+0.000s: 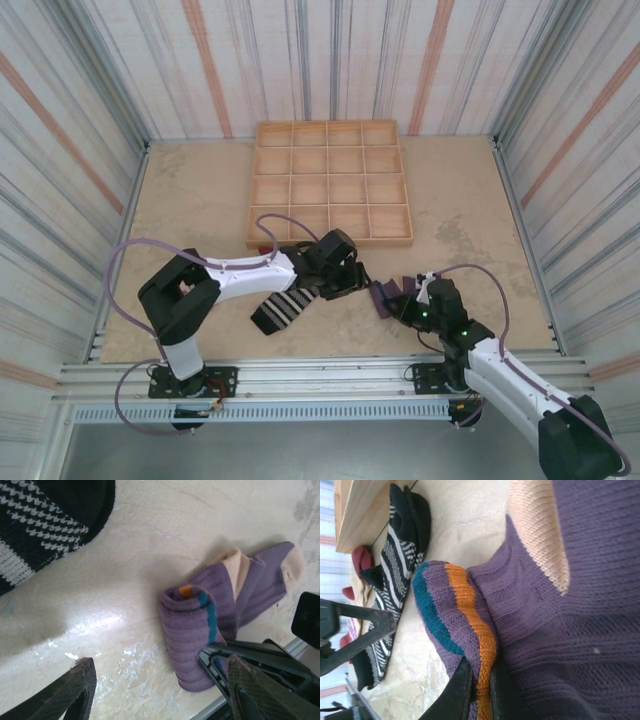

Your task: Roll the socks

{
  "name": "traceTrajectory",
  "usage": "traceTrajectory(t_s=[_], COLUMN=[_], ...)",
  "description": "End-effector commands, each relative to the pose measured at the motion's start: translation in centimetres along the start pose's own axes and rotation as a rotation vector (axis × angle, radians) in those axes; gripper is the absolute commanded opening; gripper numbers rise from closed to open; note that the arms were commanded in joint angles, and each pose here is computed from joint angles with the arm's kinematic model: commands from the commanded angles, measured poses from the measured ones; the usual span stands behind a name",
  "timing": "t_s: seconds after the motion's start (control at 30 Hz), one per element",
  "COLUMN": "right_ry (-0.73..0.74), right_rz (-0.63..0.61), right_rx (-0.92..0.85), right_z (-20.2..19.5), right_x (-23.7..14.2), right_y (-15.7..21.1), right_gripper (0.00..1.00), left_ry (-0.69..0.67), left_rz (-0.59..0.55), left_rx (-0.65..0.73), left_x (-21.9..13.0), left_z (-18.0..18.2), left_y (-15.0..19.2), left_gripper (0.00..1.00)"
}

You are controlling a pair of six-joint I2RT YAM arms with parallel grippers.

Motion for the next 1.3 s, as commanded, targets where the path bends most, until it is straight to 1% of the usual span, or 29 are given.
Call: traceTrajectory(t_s=[0.0,0.13,0.23,0.27,0.47,0.57,0.63,0.73,0.9,0.93,1.0,1.1,1.17,1.2,1.27], right_ry=[0.103,0.172,0.214,0.234,0.290,0.292,0.303,0.318,0.321,0.320,0.316,0.297,0.278,0.268,0.257], right_rz=[0.144,0.156,0.160,0.157,0.151,0.152,0.157,0.166,0.165,0.167,0.168,0.168,0.166,0.165,0.160], right_rx=[0.173,0.287,0.337,0.389,0.486,0.510,0.525,0.535,0.539,0.541,0.544,0.547,0.538,0.527,0.512], right_z=[-2.8,-4.1,-4.9,-5.2,-6.2,-6.2,-6.4,-6.7,-6.8,-6.8,-6.7,-6.4,-6.1,-5.9,-5.6], right_x=[-0.1,-0.3,-0.6,-0.8,-1.2,-1.3,-1.3,-1.4,-1.4,-1.4,-1.4,-1.4,-1.3,-1.3,-1.4], right_y=[3.2,3.8,4.3,4.4,4.9,4.9,5.1,5.3,5.3,5.3,5.3,5.1,4.9,4.7,4.5], right_gripper=[0.00,0.00,0.00,0.00,0.00,0.00,0.00,0.00,0.00,0.00,0.00,0.00,0.06,0.12,0.34], left_ry=[-0.012,-0.021,-0.019,-0.013,0.013,0.008,0.010,-0.003,-0.047,-0.056,-0.068,-0.089,-0.109,-0.119,-0.127], left_rz=[0.006,0.028,0.027,0.028,0.015,0.034,0.052,0.077,0.111,0.116,0.126,0.140,0.146,0.146,0.145], left_rx=[0.022,0.024,0.030,0.032,0.086,0.084,0.076,0.070,0.050,0.046,0.043,0.039,0.042,0.051,0.062], left_x=[1.3,2.3,2.8,3.0,3.4,4.3,4.8,5.5,6.3,6.5,6.7,7.1,7.3,7.1,6.7], left_z=[-0.2,-0.4,-0.7,-0.8,-2.1,-2.0,-1.9,-1.7,-1.0,-0.8,-0.7,-0.6,-0.5,-0.7,-1.0], left_y=[-0.2,0.0,0.0,0.0,0.6,0.9,1.1,1.4,1.9,1.9,2.0,1.9,1.9,1.7,1.2], left_gripper=[0.68,0.65,0.64,0.63,0.61,0.58,0.53,0.51,0.45,0.43,0.37,0.22,0.13,0.09,0.01])
Point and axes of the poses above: each hand's point on the last joint's axis, 136 mm out from that joint toward the fingers, its own x axis out along the fingers, its own z axis along the line the jaws close on, y = z × x, the point moved 2 cm from there along -x, back along the fingers, and after that the axes turned 4 degrees about -x, right-handed, at the moved point
